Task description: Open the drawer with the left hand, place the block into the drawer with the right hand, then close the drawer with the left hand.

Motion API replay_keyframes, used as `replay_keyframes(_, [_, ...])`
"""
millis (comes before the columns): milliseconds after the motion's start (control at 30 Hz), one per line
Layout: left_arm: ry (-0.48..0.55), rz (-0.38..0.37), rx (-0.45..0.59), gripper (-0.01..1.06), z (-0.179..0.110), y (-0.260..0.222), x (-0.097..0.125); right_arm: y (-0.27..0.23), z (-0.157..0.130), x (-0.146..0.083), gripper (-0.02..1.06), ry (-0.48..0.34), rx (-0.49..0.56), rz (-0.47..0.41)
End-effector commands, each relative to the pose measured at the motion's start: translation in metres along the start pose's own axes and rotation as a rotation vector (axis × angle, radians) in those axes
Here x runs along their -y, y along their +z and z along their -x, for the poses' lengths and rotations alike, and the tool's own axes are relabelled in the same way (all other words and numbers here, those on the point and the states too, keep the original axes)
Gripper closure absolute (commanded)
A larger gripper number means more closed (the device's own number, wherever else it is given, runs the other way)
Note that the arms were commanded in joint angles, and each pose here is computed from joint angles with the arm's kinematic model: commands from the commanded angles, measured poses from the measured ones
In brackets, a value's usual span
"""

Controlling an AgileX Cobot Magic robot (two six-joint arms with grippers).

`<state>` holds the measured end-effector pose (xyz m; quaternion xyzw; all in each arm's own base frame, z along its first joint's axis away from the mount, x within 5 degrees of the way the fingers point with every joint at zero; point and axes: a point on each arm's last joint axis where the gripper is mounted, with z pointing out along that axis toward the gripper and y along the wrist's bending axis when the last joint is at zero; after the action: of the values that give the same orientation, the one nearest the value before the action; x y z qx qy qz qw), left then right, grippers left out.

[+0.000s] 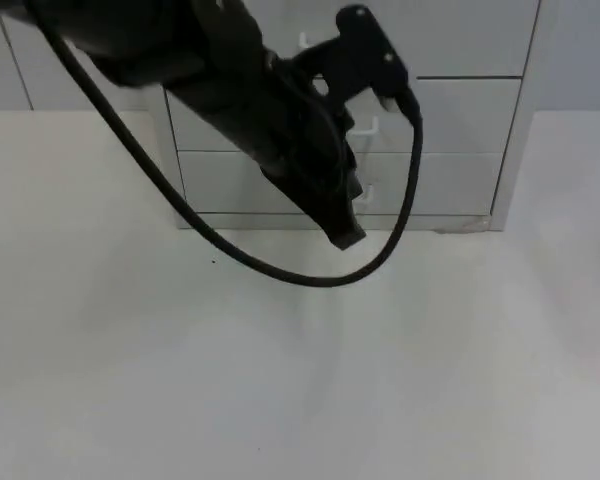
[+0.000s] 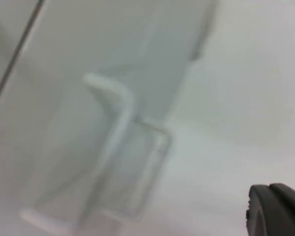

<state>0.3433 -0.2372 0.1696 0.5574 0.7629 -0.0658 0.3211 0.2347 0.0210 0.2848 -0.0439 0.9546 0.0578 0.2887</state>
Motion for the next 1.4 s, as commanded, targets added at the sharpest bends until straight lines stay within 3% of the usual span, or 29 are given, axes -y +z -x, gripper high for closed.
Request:
replay_keyframes(0, [-0.028,-0.065,0.003,1.05,0.009,-0.018,0.006,-0.003,0.001,0.001,-0.01,-0.006,0.014,-0.004])
replay_keyframes(133, [-0.058,-0.137,0.007,1.05,0.02,-0.056,0.012,-0.002,0.001,0.0,-0.01,-0.006,0.012,0.0])
replay_keyframes(367, [-0.107,-0.137,0.065,1.05,0.036,-0.108,0.015,-0.006,0.001,0.0,-0.01,-0.008,0.024,0.002])
replay_keyframes(733, [-0.131,-0.107,0.194,1.05,0.049,-0.201,0.028,-0.095,-0.018,-0.011,-0.01,-0.076,0.336,-0.008])
replay_keyframes(1067, [-0.153,-0.011,0.328,1.05,0.021,-0.263,0.059,-0.177,-0.074,-0.021,-0.01,-0.12,0.612,-0.017])
replay_keyframes(1367, [-0.205,0.096,0.436,1.05,-0.018,-0.29,0.087,-0.182,-0.124,-0.023,-0.01,-0.148,0.661,-0.022])
